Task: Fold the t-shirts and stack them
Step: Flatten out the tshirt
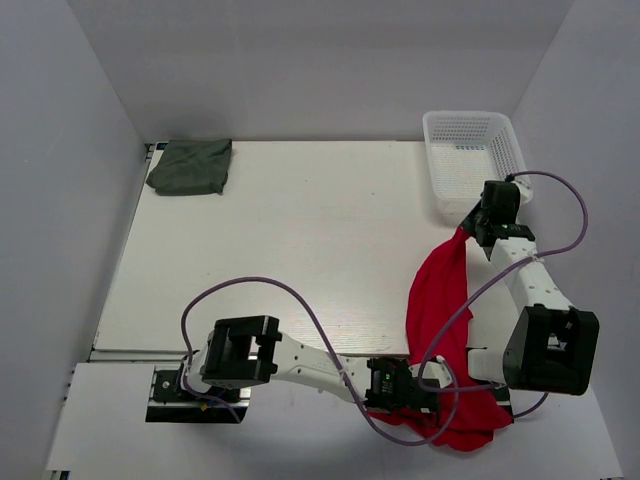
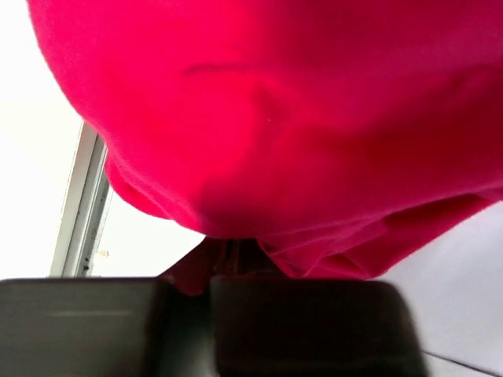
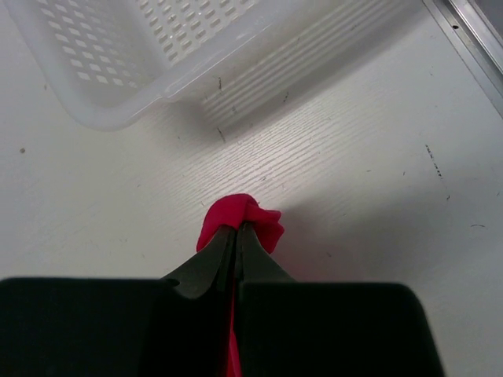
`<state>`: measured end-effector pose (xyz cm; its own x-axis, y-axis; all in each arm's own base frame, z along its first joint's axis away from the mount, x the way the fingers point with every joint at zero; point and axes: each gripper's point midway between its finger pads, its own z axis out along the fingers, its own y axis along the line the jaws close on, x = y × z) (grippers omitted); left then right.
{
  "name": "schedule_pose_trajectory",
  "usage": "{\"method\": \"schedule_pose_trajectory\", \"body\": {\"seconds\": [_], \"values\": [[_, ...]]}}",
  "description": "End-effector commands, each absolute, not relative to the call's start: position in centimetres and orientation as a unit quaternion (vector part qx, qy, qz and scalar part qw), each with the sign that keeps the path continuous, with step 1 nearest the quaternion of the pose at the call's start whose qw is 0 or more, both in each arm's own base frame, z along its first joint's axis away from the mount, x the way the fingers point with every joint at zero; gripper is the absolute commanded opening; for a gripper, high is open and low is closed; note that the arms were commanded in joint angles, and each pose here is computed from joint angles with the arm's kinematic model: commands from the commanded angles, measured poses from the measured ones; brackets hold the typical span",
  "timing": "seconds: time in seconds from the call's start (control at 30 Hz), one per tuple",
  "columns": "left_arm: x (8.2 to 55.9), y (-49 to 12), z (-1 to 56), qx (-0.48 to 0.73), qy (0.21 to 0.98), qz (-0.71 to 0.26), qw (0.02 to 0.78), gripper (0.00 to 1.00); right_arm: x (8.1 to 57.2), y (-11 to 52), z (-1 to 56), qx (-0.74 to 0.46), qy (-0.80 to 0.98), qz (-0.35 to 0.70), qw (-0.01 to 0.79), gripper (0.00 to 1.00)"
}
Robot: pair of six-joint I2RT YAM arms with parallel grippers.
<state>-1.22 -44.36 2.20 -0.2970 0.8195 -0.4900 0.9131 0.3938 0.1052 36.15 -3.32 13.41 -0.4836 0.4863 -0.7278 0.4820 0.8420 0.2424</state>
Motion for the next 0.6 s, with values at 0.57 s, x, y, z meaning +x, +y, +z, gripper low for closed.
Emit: {"method": "schedule_pose_trajectory", "body": {"seconds": [0.57], "values": [[16.7,-28.1,24.3,0.126,0.809,0.016,0.574,0.0,36.4,1.2,26.4,0.113,0.79,0.117,0.591,0.0]]}}
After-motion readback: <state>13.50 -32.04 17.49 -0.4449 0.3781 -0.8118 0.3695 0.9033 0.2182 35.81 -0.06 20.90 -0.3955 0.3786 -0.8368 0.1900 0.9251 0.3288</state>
